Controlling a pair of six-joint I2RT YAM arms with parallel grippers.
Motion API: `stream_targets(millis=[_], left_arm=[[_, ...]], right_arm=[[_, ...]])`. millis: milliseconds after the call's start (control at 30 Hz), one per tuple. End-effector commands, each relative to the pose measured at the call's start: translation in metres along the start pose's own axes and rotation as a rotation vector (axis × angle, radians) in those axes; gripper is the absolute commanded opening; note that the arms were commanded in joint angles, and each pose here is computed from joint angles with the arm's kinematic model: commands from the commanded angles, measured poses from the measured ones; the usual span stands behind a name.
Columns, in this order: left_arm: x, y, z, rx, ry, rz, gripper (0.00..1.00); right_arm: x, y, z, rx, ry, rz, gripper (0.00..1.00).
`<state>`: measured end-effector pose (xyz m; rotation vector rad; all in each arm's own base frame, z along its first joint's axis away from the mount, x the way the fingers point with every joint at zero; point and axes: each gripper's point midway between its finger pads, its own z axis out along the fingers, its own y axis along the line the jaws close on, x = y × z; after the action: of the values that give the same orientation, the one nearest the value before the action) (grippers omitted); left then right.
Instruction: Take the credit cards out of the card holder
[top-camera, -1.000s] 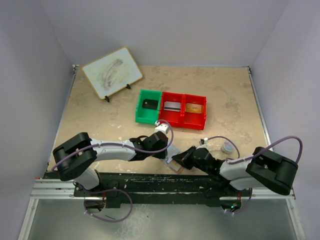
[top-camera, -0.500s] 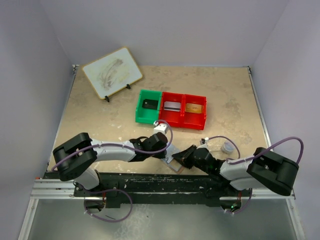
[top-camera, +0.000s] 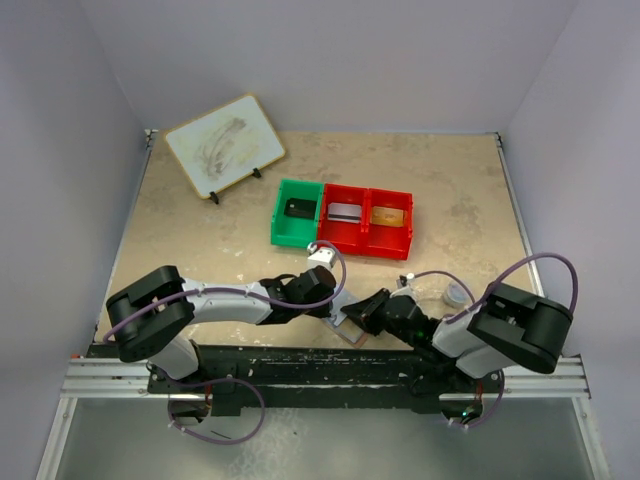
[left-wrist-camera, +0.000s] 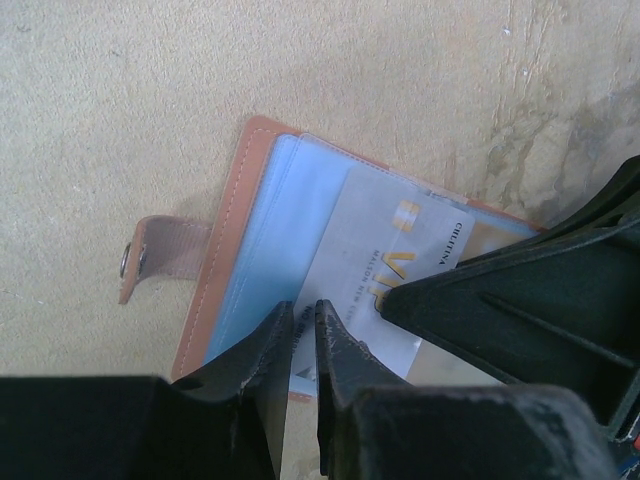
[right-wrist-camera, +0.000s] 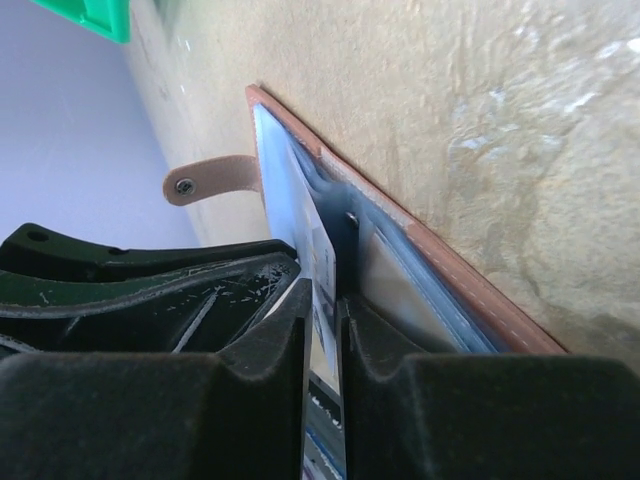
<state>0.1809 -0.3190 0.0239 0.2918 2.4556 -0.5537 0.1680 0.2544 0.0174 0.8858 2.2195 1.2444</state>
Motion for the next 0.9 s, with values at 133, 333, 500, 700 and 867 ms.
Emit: stream_targets(millis=[133, 333, 500, 700, 867], left_arm=[[0.013, 0.012, 0.000, -0.046, 0.032, 0.015, 0.12], [0.011, 0.017, -0.001, -0.067, 0.017, 0.011, 0.12], [0.012, 0.020, 0.001, -0.084, 0.018, 0.010, 0.12], [0.007, 0.019, -0.001, -0.084, 0.001, 0.003, 0.13], [-0.003, 0.016, -0.009, -0.072, -0.041, -0.010, 0.16]], right_arm=[[0.002, 0.013, 0.002, -0.047, 0.008, -0.049, 0.05], [-0.005, 0.004, -0.007, 0.006, -0.019, -0.063, 0.03], [-0.010, -0.003, -0.021, 0.009, -0.029, -0.060, 0.01], [-0.019, -0.001, -0.036, -0.004, -0.060, -0.083, 0.00], [-0.029, 0.006, -0.045, -0.028, -0.106, -0.110, 0.00]])
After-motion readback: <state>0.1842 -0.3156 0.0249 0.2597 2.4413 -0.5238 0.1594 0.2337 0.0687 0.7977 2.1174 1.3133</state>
